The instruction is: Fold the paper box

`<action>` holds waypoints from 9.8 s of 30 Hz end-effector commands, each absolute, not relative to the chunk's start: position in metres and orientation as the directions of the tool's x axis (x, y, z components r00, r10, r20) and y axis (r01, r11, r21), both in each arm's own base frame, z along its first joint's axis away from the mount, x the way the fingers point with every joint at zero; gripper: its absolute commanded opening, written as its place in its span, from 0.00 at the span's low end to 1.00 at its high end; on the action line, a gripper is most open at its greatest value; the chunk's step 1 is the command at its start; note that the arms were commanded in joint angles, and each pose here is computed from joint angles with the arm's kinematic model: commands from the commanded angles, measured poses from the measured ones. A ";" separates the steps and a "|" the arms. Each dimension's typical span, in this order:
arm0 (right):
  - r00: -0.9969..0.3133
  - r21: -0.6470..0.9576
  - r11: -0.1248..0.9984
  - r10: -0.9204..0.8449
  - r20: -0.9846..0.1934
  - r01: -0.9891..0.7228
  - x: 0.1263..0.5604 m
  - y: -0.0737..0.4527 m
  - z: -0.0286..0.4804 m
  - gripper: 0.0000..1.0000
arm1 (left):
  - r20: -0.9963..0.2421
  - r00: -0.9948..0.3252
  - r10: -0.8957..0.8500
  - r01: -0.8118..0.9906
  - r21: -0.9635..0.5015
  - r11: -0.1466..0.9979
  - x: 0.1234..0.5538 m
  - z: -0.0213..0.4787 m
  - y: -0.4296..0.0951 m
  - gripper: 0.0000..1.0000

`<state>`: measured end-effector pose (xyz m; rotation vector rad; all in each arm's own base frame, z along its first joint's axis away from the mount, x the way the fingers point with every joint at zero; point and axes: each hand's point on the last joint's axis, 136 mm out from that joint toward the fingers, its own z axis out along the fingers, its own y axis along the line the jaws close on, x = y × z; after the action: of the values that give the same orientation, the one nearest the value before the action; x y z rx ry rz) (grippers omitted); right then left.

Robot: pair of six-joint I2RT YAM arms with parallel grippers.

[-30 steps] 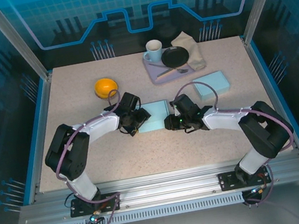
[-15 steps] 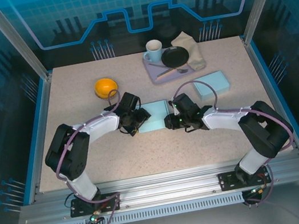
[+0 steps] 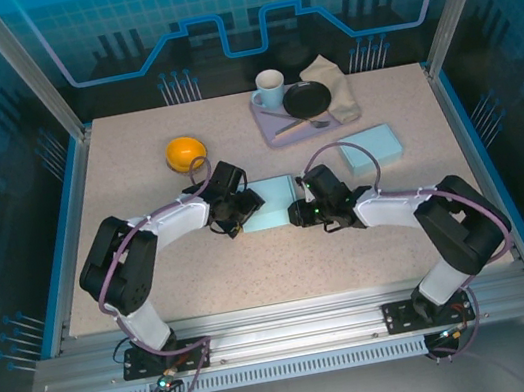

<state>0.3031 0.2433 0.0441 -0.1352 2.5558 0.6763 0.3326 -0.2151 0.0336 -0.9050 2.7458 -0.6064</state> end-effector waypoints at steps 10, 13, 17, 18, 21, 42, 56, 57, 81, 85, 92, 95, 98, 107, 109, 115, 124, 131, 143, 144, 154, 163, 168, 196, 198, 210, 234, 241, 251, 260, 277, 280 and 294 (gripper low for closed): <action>-0.810 0.307 0.894 -0.097 -0.579 -0.326 0.293 0.233 0.017 0.25 | 0.040 -0.799 -0.600 -0.595 -0.201 0.778 0.286 -0.021 -0.185 0.75; -0.781 0.253 0.897 -0.144 -0.608 -0.362 0.289 0.232 0.014 0.25 | 0.044 -0.798 -0.600 -0.596 -0.200 0.778 0.286 -0.022 -0.186 0.75; -0.764 0.213 0.903 -0.168 -0.623 -0.373 0.286 0.229 0.006 0.24 | 0.045 -0.799 -0.599 -0.595 -0.202 0.778 0.287 -0.022 -0.187 0.75; -0.765 0.214 0.905 -0.164 -0.623 -0.368 0.285 0.228 0.004 0.24 | 0.048 -0.798 -0.600 -0.596 -0.199 0.777 0.287 -0.023 -0.187 0.75; -0.774 0.222 0.905 -0.160 -0.613 -0.363 0.284 0.228 0.000 0.24 | 0.046 -0.798 -0.601 -0.597 -0.199 0.777 0.288 -0.023 -0.186 0.75; -0.856 0.419 0.870 -0.005 -0.518 -0.258 0.283 0.243 0.048 0.36 | 0.051 -0.797 -0.602 -0.600 -0.183 0.779 0.284 -0.029 -0.183 0.75; -0.885 0.424 0.885 0.030 -0.464 -0.193 0.287 0.236 0.058 0.28 | 0.047 -0.798 -0.601 -0.598 -0.181 0.781 0.284 -0.027 -0.182 0.75; -0.886 0.420 0.888 0.031 -0.462 -0.188 0.289 0.235 0.057 0.28 | 0.047 -0.798 -0.600 -0.598 -0.180 0.781 0.284 -0.027 -0.182 0.75; -0.896 0.517 0.829 0.045 -0.442 -0.214 0.306 0.255 0.058 0.36 | 0.051 -0.799 -0.600 -0.598 -0.181 0.781 0.284 -0.028 -0.182 0.75; -0.893 0.481 0.850 0.030 -0.449 -0.213 0.306 0.250 0.056 0.36 | 0.052 -0.798 -0.601 -0.599 -0.182 0.780 0.284 -0.028 -0.183 0.75; -0.887 0.451 0.864 0.012 -0.461 -0.223 0.307 0.245 0.044 0.30 | 0.054 -0.799 -0.598 -0.597 -0.183 0.781 0.285 -0.028 -0.184 0.75; -0.883 0.427 0.875 -0.002 -0.470 -0.229 0.307 0.241 0.038 0.28 | 0.053 -0.799 -0.599 -0.598 -0.182 0.781 0.285 -0.028 -0.183 0.75; -0.883 0.397 0.888 -0.019 -0.470 -0.230 0.307 0.237 0.029 0.27 | 0.052 -0.800 -0.598 -0.597 -0.179 0.782 0.284 -0.028 -0.182 0.75; -0.851 0.349 0.904 -0.032 -0.524 -0.249 0.312 0.228 0.009 0.29 | 0.055 -0.803 -0.593 -0.592 -0.176 0.786 0.284 -0.028 -0.182 0.75; -0.834 0.353 0.897 -0.031 -0.551 -0.267 0.315 0.231 0.010 0.29 | 0.056 -0.804 -0.592 -0.592 -0.174 0.787 0.284 -0.028 -0.182 0.75; -0.770 0.337 0.880 -0.048 -0.637 -0.334 0.324 0.237 0.011 0.30 | 0.059 -0.805 -0.591 -0.591 -0.174 0.788 0.283 -0.029 -0.182 0.75; -0.762 0.318 0.895 -0.035 -0.647 -0.312 0.326 0.232 -0.003 0.33 | 0.068 -0.804 -0.591 -0.593 -0.174 0.786 0.282 -0.032 -0.183 0.75; -0.779 0.278 0.921 -0.042 -0.626 -0.272 0.329 0.224 -0.004 0.36 | 0.065 -0.803 -0.593 -0.594 -0.166 0.787 0.281 -0.033 -0.181 0.75; -0.795 0.304 0.907 -0.051 -0.604 -0.290 0.318 0.230 0.004 0.34 | 0.140 -0.758 -0.637 -0.651 -0.237 0.721 0.287 -0.034 -0.195 0.67; -0.796 0.305 0.907 -0.051 -0.603 -0.290 0.318 0.231 0.004 0.34 | 0.133 -0.758 -0.638 -0.650 -0.232 0.724 0.288 -0.033 -0.194 0.67; -0.824 0.331 0.912 -0.013 -0.567 -0.241 0.311 0.221 0.014 0.41 | 0.110 -0.752 -0.650 -0.658 -0.163 0.735 0.279 -0.045 -0.178 0.67; -0.842 0.378 0.903 0.037 -0.539 -0.203 0.307 0.208 0.040 0.42 | 0.095 -0.752 -0.653 -0.659 -0.146 0.738 0.280 -0.047 -0.172 0.67; -0.843 0.383 0.906 0.060 -0.534 -0.179 0.313 0.200 0.058 0.36 | 0.097 -0.751 -0.653 -0.660 -0.142 0.737 0.279 -0.047 -0.171 0.66; -0.781 0.529 0.822 0.184 -0.597 -0.211 0.365 0.242 0.046 0.10 | 0.121 -0.760 -0.639 -0.650 -0.161 0.743 0.279 -0.048 -0.177 0.66; -0.799 0.526 0.829 0.181 -0.573 -0.189 0.358 0.243 0.048 0.11 | 0.120 -0.758 -0.642 -0.652 -0.165 0.740 0.279 -0.048 -0.177 0.66; -0.844 0.574 0.789 0.141 -0.518 -0.220 0.307 0.305 0.069 0.21 | 0.114 -0.752 -0.649 -0.659 -0.163 0.735 0.279 -0.046 -0.176 0.66; -0.888 0.291 0.932 -0.065 -0.456 -0.218 0.406 0.229 0.030 0.47 | 0.102 -0.768 -0.632 -0.640 -0.168 0.750 0.289 -0.038 -0.179 0.64; -0.899 0.379 0.903 -0.017 -0.438 -0.201 0.393 0.236 0.027 0.40 | 0.100 -0.773 -0.627 -0.634 -0.177 0.753 0.292 -0.035 -0.182 0.64; -0.920 0.429 0.893 0.049 -0.388 -0.134 0.371 0.236 0.022 0.37 | 0.131 -0.758 -0.639 -0.649 -0.252 0.718 0.299 -0.014 -0.198 0.64; -0.927 0.405 0.908 0.053 -0.371 -0.110 0.363 0.240 0.016 0.37 | 0.117 -0.767 -0.631 -0.632 -0.303 0.713 0.304 0.010 -0.209 0.64; -0.926 0.375 0.920 0.038 -0.376 -0.115 0.358 0.235 0.013 0.33 | 0.056 -0.765 -0.642 -0.627 -0.292 0.722 0.310 0.008 -0.201 0.50; -0.924 0.365 0.924 0.034 -0.380 -0.116 0.357 0.233 0.014 0.34 | 0.043 -0.766 -0.641 -0.627 -0.268 0.732 0.308 0.004 -0.195 0.49; -0.881 0.307 0.928 -0.045 -0.471 -0.211 0.333 0.232 0.054 0.42 | 0.026 -0.765 -0.643 -0.632 -0.218 0.743 0.300 -0.003 -0.184 0.52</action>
<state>0.3519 0.2356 0.0516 -0.1258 2.5904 0.5357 0.3431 -0.2162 0.0393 -0.9796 2.7460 -0.6389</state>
